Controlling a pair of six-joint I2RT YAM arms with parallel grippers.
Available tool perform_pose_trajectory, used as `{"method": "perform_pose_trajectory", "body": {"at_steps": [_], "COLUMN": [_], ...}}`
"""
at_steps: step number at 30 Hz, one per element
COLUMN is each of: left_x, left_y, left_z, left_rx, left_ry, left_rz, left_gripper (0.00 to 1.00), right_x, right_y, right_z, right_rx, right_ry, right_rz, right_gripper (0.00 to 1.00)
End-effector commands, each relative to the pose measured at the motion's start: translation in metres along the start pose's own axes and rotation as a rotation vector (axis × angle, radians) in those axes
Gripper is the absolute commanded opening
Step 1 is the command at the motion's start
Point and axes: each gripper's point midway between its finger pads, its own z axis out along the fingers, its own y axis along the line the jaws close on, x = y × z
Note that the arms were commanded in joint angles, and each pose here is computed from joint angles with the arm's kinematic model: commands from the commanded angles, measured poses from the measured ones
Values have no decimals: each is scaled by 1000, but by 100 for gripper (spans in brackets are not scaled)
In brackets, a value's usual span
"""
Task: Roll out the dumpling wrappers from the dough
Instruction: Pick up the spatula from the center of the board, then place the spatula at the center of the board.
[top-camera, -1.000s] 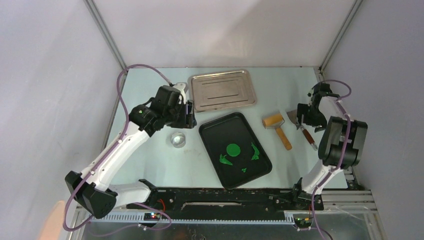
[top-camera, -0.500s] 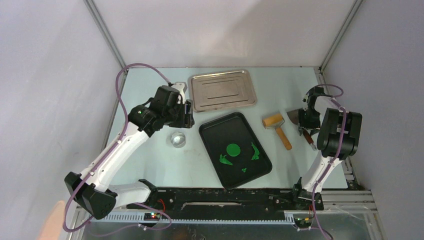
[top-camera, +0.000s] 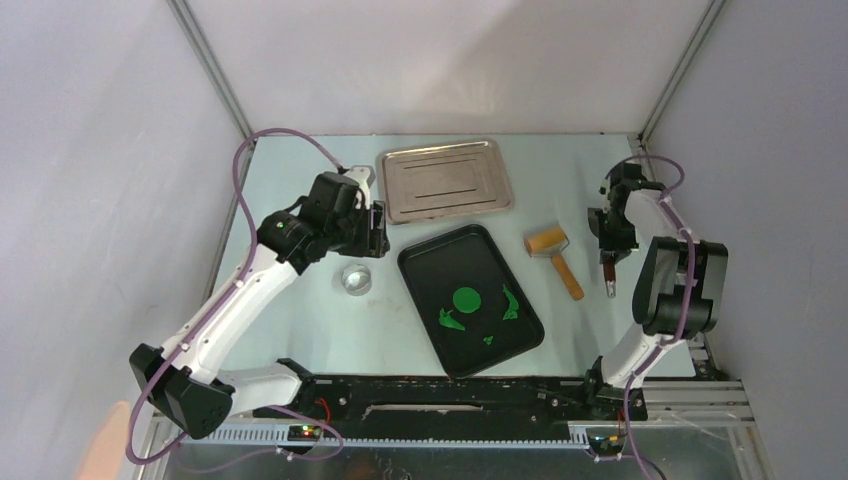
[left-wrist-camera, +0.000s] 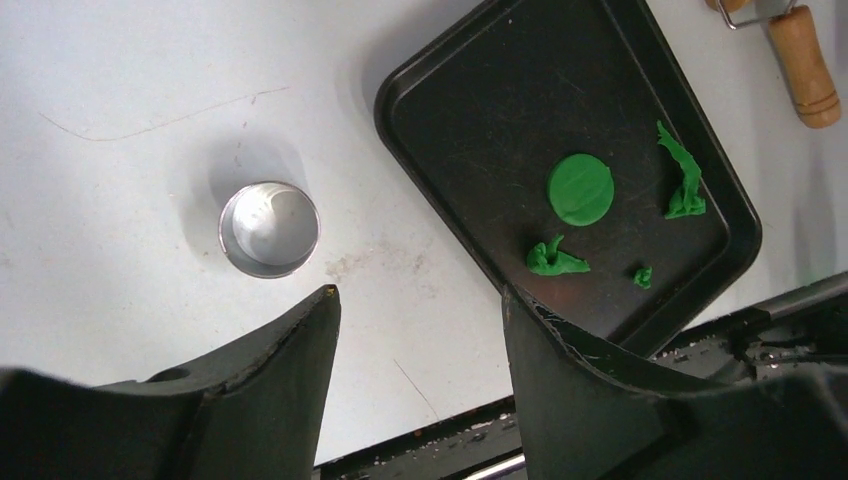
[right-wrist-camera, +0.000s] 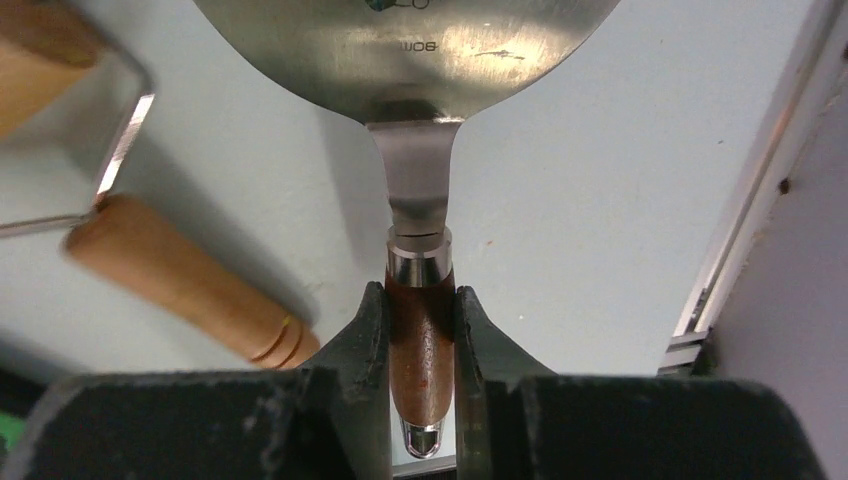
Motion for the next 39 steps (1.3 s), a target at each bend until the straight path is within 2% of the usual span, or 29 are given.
{"method": "perform_pose_trajectory", "body": {"at_steps": [1,4,10,13,19,24,28,39], "left_x": [-4,-11,-11,-8,-5,-2,-2,-1], "left_y": [-14,-30,-35,-36,-33,-30,-32,-31], "left_z": [-4,-4,3,5,4,7,7,8], "left_rx": [87,165,179,184,169,155,166,163], "left_ry": [-19,-20,8,19,32,45,48,50], "left_rz": [6,-8,-7,-6,-2,-3,-8,0], "left_gripper": [65,65,65,65,65,65,65,65], "right_x": [-22,-30,-51,-71,-92,-95,-100,-98], "right_y": [9,11,30,36,30,26,23,21], "right_z": [-49,-61,-38,-23,-2,-2,-14,-26], "right_rx": [56,49,-69,-93,-68,-46,-45,-41], "right_ry": [-135,-191,-221,-235,-167,-124,-154,-155], "right_rz": [-59,-64,-63,-52,-30,-32,-20,12], "right_gripper": [0,0,0,4,12,24,33,38]}}
